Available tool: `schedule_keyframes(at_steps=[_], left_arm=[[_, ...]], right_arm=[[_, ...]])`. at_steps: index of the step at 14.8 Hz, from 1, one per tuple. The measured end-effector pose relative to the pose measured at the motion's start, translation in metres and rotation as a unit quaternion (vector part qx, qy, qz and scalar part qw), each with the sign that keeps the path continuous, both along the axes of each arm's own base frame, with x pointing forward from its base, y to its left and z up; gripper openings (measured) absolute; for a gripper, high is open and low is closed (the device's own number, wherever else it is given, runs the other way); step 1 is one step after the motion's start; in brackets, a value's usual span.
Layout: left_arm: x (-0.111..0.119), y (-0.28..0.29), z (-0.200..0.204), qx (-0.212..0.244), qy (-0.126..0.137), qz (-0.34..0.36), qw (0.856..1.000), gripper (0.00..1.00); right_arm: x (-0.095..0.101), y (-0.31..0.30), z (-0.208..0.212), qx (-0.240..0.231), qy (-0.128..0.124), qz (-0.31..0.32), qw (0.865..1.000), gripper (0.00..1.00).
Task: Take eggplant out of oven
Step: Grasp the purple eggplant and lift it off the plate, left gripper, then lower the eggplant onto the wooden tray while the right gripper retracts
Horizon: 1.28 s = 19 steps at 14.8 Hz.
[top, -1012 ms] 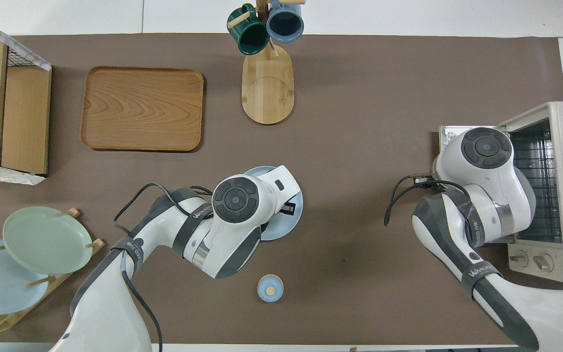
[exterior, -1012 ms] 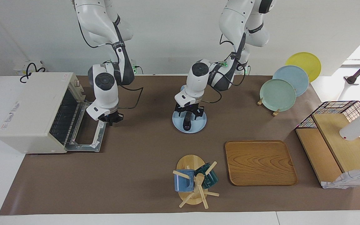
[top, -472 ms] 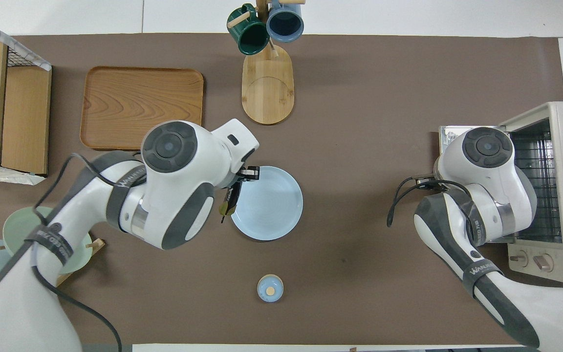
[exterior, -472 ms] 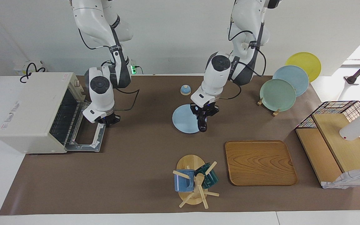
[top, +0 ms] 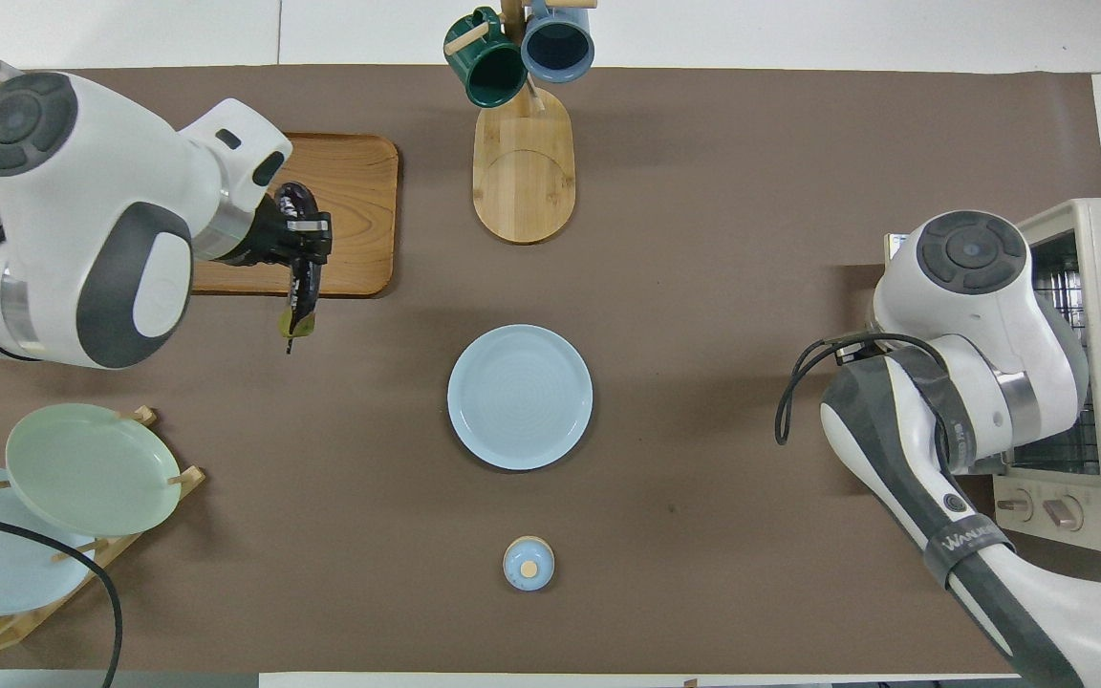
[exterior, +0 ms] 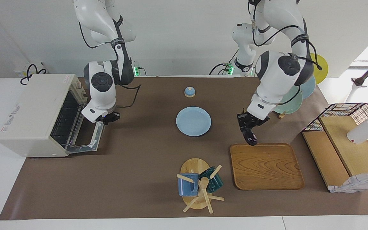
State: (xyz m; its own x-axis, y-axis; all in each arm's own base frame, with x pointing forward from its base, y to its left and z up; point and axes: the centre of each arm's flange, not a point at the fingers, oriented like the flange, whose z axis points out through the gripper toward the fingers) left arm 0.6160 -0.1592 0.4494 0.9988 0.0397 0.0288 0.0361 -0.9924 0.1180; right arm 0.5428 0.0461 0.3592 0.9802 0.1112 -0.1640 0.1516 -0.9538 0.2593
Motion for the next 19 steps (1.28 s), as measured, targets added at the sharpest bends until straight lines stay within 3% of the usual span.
schedule_keyframes(at_steps=[3, 7, 13, 19], left_arm=[[0.025, 0.063, -0.008, 0.001, -0.003, 0.018, 1.000, 0.31], [0.059, 0.106, -0.039, 0.024, -0.001, 0.025, 0.999, 0.31], [0.082, 0.086, -0.111, 0.022, -0.007, 0.012, 1.000, 0.31], [0.087, 0.066, -0.119, 0.019, -0.030, -0.001, 0.999, 0.31]], right_arm=[[0.001, -0.012, 0.026, -0.005, 0.004, -0.003, 1.000, 0.01], [0.001, -0.033, 0.055, -0.007, 0.008, -0.004, 1.000, 0.01], [-0.003, -0.086, 0.094, -0.016, 0.007, -0.001, 1.000, 0.01], [-0.021, -0.125, 0.116, -0.015, 0.031, 0.002, 0.999, 0.01]])
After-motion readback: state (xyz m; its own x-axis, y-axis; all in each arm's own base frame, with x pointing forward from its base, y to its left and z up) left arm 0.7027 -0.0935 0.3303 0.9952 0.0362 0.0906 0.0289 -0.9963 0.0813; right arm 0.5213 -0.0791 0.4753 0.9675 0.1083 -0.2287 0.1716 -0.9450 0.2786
